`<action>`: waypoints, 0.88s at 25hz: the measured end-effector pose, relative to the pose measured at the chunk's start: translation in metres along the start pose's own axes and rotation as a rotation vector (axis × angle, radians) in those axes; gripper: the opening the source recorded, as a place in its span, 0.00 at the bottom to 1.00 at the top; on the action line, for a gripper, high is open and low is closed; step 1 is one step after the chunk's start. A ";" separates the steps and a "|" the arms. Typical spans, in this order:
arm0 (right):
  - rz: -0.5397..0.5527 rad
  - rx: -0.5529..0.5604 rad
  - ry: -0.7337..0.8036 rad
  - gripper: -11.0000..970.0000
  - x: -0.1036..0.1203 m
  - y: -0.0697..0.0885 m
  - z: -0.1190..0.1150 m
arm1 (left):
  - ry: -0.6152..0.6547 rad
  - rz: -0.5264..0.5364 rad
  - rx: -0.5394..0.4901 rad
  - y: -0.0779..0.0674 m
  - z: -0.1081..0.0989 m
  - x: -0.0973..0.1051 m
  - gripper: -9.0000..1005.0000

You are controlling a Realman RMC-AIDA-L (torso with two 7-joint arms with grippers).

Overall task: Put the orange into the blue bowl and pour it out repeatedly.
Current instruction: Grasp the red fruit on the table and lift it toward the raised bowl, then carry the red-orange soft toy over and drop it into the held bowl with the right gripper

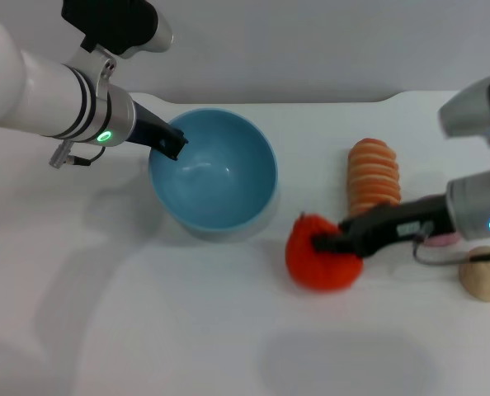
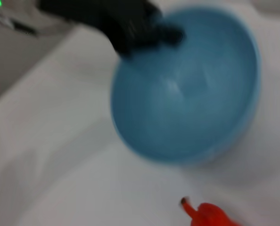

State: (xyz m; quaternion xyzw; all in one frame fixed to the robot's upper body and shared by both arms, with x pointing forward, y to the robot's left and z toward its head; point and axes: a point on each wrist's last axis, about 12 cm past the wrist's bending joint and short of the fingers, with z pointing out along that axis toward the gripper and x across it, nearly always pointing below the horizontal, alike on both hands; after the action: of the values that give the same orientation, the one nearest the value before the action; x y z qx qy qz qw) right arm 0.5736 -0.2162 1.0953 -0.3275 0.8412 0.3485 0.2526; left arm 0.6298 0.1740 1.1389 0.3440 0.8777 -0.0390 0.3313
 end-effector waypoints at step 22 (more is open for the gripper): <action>-0.130 -0.122 -0.194 0.05 -0.048 0.011 -0.038 | 0.089 0.119 0.229 -0.053 -0.006 -0.029 0.01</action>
State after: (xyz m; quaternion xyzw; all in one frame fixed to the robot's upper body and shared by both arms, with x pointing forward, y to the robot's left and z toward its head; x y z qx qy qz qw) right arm 0.5892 -0.2204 1.1548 -0.3611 0.7669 0.4120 0.3343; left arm 0.6086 0.1188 1.1532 0.4324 0.8593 -0.1038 0.2526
